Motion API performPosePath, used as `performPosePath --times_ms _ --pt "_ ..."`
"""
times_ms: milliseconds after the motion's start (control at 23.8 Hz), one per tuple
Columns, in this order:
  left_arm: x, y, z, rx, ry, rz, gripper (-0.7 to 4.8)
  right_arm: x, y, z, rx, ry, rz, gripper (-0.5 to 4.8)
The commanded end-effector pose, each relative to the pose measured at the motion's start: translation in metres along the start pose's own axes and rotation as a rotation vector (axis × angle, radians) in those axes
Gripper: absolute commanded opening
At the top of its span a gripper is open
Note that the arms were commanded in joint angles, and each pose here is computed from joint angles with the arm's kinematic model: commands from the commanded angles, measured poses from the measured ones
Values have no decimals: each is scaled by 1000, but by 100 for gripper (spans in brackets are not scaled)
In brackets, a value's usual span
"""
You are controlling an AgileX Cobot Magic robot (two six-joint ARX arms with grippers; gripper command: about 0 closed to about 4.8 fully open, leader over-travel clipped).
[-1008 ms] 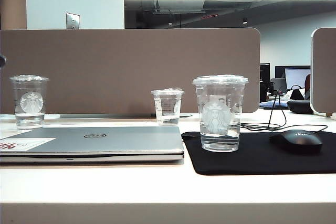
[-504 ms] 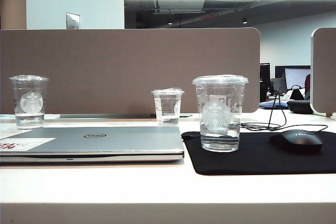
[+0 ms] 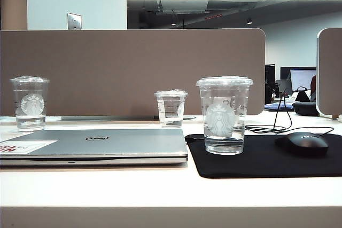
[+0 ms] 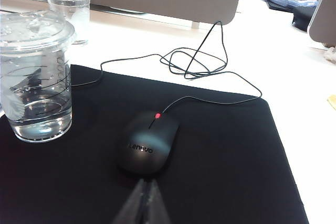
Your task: Pick up the coffee cup on the middle and place it on the right side of the laptop.
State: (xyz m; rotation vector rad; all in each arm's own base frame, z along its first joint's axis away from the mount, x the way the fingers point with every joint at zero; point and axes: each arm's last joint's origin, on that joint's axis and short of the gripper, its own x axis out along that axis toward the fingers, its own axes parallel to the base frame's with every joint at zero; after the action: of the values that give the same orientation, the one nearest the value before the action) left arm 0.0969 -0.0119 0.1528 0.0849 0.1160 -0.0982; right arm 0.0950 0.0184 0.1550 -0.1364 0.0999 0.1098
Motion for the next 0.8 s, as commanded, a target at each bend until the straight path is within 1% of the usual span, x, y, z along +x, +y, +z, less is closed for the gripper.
performPosePath --times_ms 42,294,504,798 --pt "0 -1 6 -8 -49 -23 -6 0 0 1 4 -20 -6 -1" --pt "0 0 4 -7 -29 -8 -5 0 0 1 4 -20 -7 -1" --pt "0 -1 2 -10 -8 -33 -5 0 0 1 5 -21 -7 -1" --pt "0 -1 1 -11 -5 -32 -5 0 0 1 5 -21 -7 -1"
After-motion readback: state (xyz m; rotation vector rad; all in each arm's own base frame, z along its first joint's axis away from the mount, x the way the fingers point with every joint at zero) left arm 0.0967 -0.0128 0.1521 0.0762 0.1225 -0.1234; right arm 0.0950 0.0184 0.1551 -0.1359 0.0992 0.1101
